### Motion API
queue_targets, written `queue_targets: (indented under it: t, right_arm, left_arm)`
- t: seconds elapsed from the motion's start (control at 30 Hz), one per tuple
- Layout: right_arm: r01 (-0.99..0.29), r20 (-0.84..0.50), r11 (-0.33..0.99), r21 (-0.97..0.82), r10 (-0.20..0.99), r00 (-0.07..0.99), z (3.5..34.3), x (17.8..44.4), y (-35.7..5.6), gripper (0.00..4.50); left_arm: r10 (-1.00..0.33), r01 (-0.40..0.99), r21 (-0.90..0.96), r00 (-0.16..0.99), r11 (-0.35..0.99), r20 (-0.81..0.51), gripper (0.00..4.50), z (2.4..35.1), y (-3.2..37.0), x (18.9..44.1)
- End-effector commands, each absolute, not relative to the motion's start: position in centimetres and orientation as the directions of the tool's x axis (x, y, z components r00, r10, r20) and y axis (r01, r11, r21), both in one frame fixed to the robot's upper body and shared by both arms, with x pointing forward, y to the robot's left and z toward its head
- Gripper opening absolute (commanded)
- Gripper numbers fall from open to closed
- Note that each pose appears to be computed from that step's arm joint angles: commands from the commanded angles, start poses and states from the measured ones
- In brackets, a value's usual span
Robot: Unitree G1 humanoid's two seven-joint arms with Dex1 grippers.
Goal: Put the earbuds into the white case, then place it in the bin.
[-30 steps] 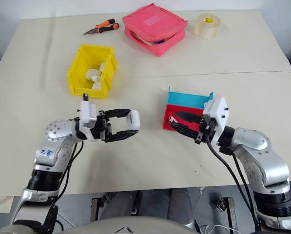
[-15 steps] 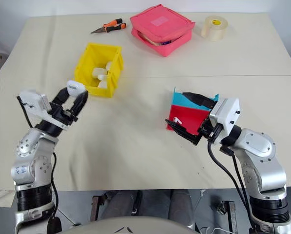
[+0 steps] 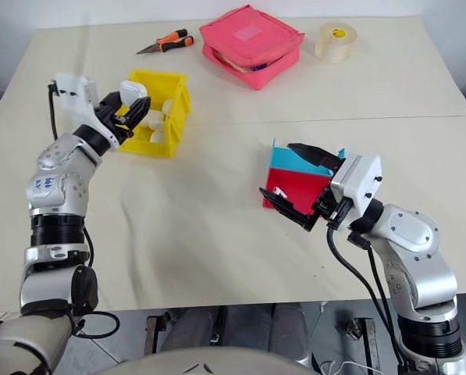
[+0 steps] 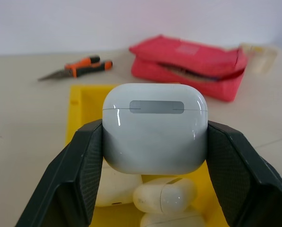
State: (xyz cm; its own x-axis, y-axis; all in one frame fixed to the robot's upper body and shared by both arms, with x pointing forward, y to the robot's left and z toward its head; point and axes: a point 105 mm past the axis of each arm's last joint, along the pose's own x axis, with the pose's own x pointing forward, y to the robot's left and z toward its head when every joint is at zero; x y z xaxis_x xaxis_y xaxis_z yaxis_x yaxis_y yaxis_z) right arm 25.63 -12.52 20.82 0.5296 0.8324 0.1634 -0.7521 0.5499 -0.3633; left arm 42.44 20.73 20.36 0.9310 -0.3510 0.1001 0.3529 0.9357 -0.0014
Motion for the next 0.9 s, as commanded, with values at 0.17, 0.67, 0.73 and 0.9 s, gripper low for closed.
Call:
queue_targets:
  t: [0.17, 0.67, 0.73, 0.9]
  right_arm:
    - [-0.739, 0.190, 0.557, -0.378, 0.829, 0.527, 21.5, 24.9, -12.1, 4.50]
    - [-0.834, 0.032, 0.470, -0.289, 0.875, 0.482, 18.8, 26.0, -15.2, 4.50]
    - [-0.830, 0.022, 0.467, -0.304, 0.875, 0.484, 18.7, 26.4, -15.6, 4.50]
    - [-0.811, 0.012, 0.477, -0.338, 0.864, 0.503, 18.8, 27.1, -16.5, 4.50]
  left_arm:
    - [-0.414, 0.410, 0.060, 0.893, 0.910, 0.179, 4.46, 22.7, 20.1, 42.2]
    - [-0.768, 0.738, 0.396, 0.630, 0.546, -0.115, 4.46, 19.1, 21.4, 30.5]
    - [-0.773, 0.747, 0.392, 0.621, 0.537, -0.126, 4.46, 18.1, 21.7, 29.2]
    - [-0.772, 0.740, 0.409, 0.624, 0.534, -0.121, 4.46, 16.7, 20.9, 27.4]
